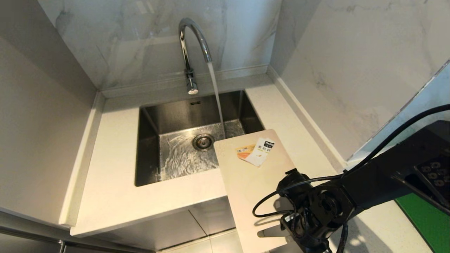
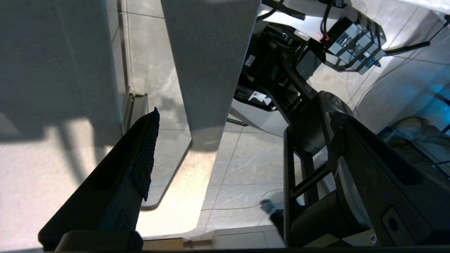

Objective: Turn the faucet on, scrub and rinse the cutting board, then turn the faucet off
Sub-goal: Pick up the cutting board

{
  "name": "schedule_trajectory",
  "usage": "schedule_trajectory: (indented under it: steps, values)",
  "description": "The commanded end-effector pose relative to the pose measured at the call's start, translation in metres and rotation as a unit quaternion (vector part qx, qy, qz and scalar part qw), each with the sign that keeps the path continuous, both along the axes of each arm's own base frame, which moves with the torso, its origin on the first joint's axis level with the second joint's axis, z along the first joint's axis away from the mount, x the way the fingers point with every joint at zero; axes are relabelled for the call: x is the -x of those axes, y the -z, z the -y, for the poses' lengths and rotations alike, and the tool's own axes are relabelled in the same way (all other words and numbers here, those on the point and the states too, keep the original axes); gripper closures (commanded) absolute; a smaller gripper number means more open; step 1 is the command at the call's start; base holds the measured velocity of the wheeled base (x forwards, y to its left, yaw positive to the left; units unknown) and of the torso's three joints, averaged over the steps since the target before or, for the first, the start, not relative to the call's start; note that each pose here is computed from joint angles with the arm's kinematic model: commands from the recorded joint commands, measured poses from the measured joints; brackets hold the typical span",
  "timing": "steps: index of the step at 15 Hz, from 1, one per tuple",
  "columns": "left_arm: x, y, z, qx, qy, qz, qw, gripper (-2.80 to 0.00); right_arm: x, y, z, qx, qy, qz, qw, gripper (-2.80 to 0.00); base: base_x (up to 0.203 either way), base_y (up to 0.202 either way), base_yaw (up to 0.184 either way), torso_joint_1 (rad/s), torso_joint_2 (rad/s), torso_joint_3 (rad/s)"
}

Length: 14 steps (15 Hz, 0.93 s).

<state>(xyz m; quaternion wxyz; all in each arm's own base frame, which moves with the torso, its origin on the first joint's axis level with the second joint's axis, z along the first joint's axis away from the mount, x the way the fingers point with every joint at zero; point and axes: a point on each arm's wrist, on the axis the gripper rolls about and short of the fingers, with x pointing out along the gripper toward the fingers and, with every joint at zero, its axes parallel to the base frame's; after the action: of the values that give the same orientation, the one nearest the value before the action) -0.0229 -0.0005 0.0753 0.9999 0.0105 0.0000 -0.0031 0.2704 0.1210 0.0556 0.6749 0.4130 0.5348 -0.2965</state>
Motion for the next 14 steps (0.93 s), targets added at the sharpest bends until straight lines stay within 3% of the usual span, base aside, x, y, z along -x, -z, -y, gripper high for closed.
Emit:
schedule_trajectory:
  steps: [1,14]
  values:
    - [0.000,0.000,0.000,0.000,0.000,-0.001,1.0000,0.00,-0.001,0.007,-0.001,0.004,0.003,-0.012,1.000,-2.80,0.000,0.000,0.000,0.000,0.00,0.000]
    - [0.000,0.000,0.000,0.000,0.000,-0.001,1.0000,0.00,-0.006,0.033,-0.002,0.041,-0.022,-0.041,0.998,-2.80,0.000,0.000,0.000,0.000,0.00,0.000]
